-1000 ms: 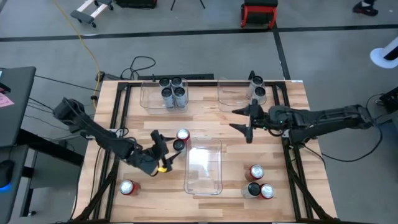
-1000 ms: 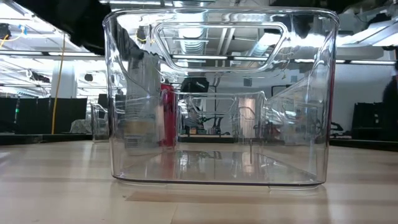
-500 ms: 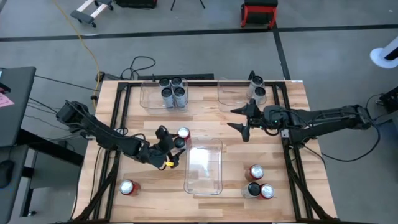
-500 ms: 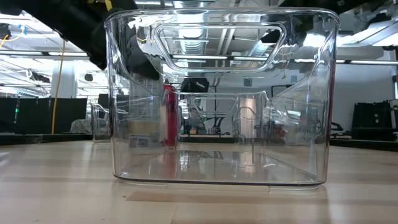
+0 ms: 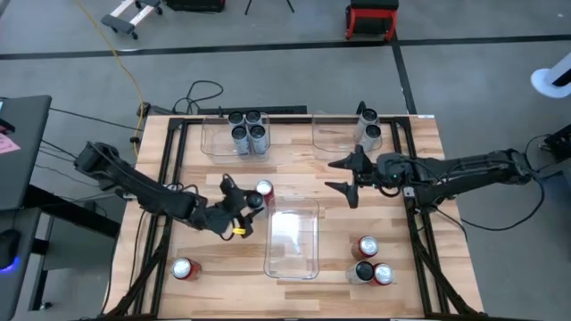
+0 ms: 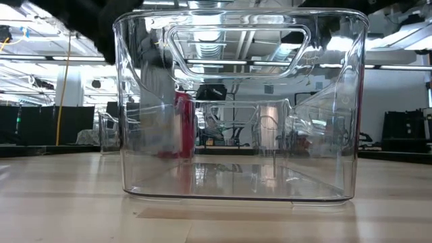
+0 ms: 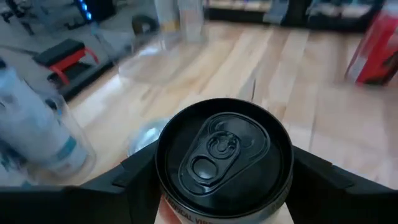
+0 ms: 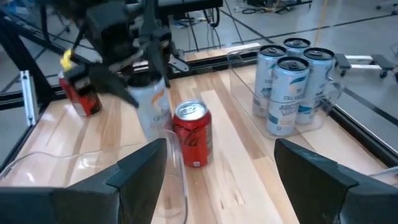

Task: Sort soda cans
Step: Put the white-yellow soda can into the top right transparent bin

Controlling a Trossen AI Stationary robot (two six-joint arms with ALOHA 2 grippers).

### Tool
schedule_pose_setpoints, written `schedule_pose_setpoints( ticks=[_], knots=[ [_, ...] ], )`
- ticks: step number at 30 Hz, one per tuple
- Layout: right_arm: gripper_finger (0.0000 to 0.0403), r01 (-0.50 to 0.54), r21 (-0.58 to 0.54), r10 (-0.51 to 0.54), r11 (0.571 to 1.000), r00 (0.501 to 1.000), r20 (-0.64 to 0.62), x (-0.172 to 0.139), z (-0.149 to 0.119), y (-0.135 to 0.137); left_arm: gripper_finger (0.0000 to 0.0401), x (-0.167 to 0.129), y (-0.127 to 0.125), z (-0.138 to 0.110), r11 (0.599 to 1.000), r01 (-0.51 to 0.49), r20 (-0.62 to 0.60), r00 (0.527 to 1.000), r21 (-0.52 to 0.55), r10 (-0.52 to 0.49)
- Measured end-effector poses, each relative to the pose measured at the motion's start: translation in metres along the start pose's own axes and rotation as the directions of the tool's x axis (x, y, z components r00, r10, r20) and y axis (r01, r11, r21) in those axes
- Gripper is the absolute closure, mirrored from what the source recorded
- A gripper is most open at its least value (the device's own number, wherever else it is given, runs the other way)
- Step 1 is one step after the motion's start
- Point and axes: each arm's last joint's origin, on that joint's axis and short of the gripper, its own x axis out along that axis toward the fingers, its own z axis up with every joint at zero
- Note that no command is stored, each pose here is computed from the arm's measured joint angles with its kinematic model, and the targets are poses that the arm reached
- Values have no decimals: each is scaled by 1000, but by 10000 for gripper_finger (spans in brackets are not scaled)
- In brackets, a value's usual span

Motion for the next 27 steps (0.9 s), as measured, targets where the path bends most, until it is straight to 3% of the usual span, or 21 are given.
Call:
schedule_pose_setpoints(
  ticks=[8, 16, 21, 27],
  knots=[
    [86, -41, -35, 44, 999, 994, 97, -6, 11, 0, 144, -21, 30, 35, 998, 16, 114, 993, -68, -8],
    [86, -80, -8, 80, 997, 977, 198, -26, 23, -2, 144, -18, 57, 55, 985, 110, 169, 982, -130, -88],
    [86, -91, 12, 85, 996, 963, 255, -33, 29, -2, 144, -10, 69, 70, 981, 166, 248, 959, -101, -137],
    [86, -35, 50, 20, 998, 962, 272, -32, 30, -4, 144, 15, 89, 93, 985, 170, 231, 958, 27, -171]
  ],
)
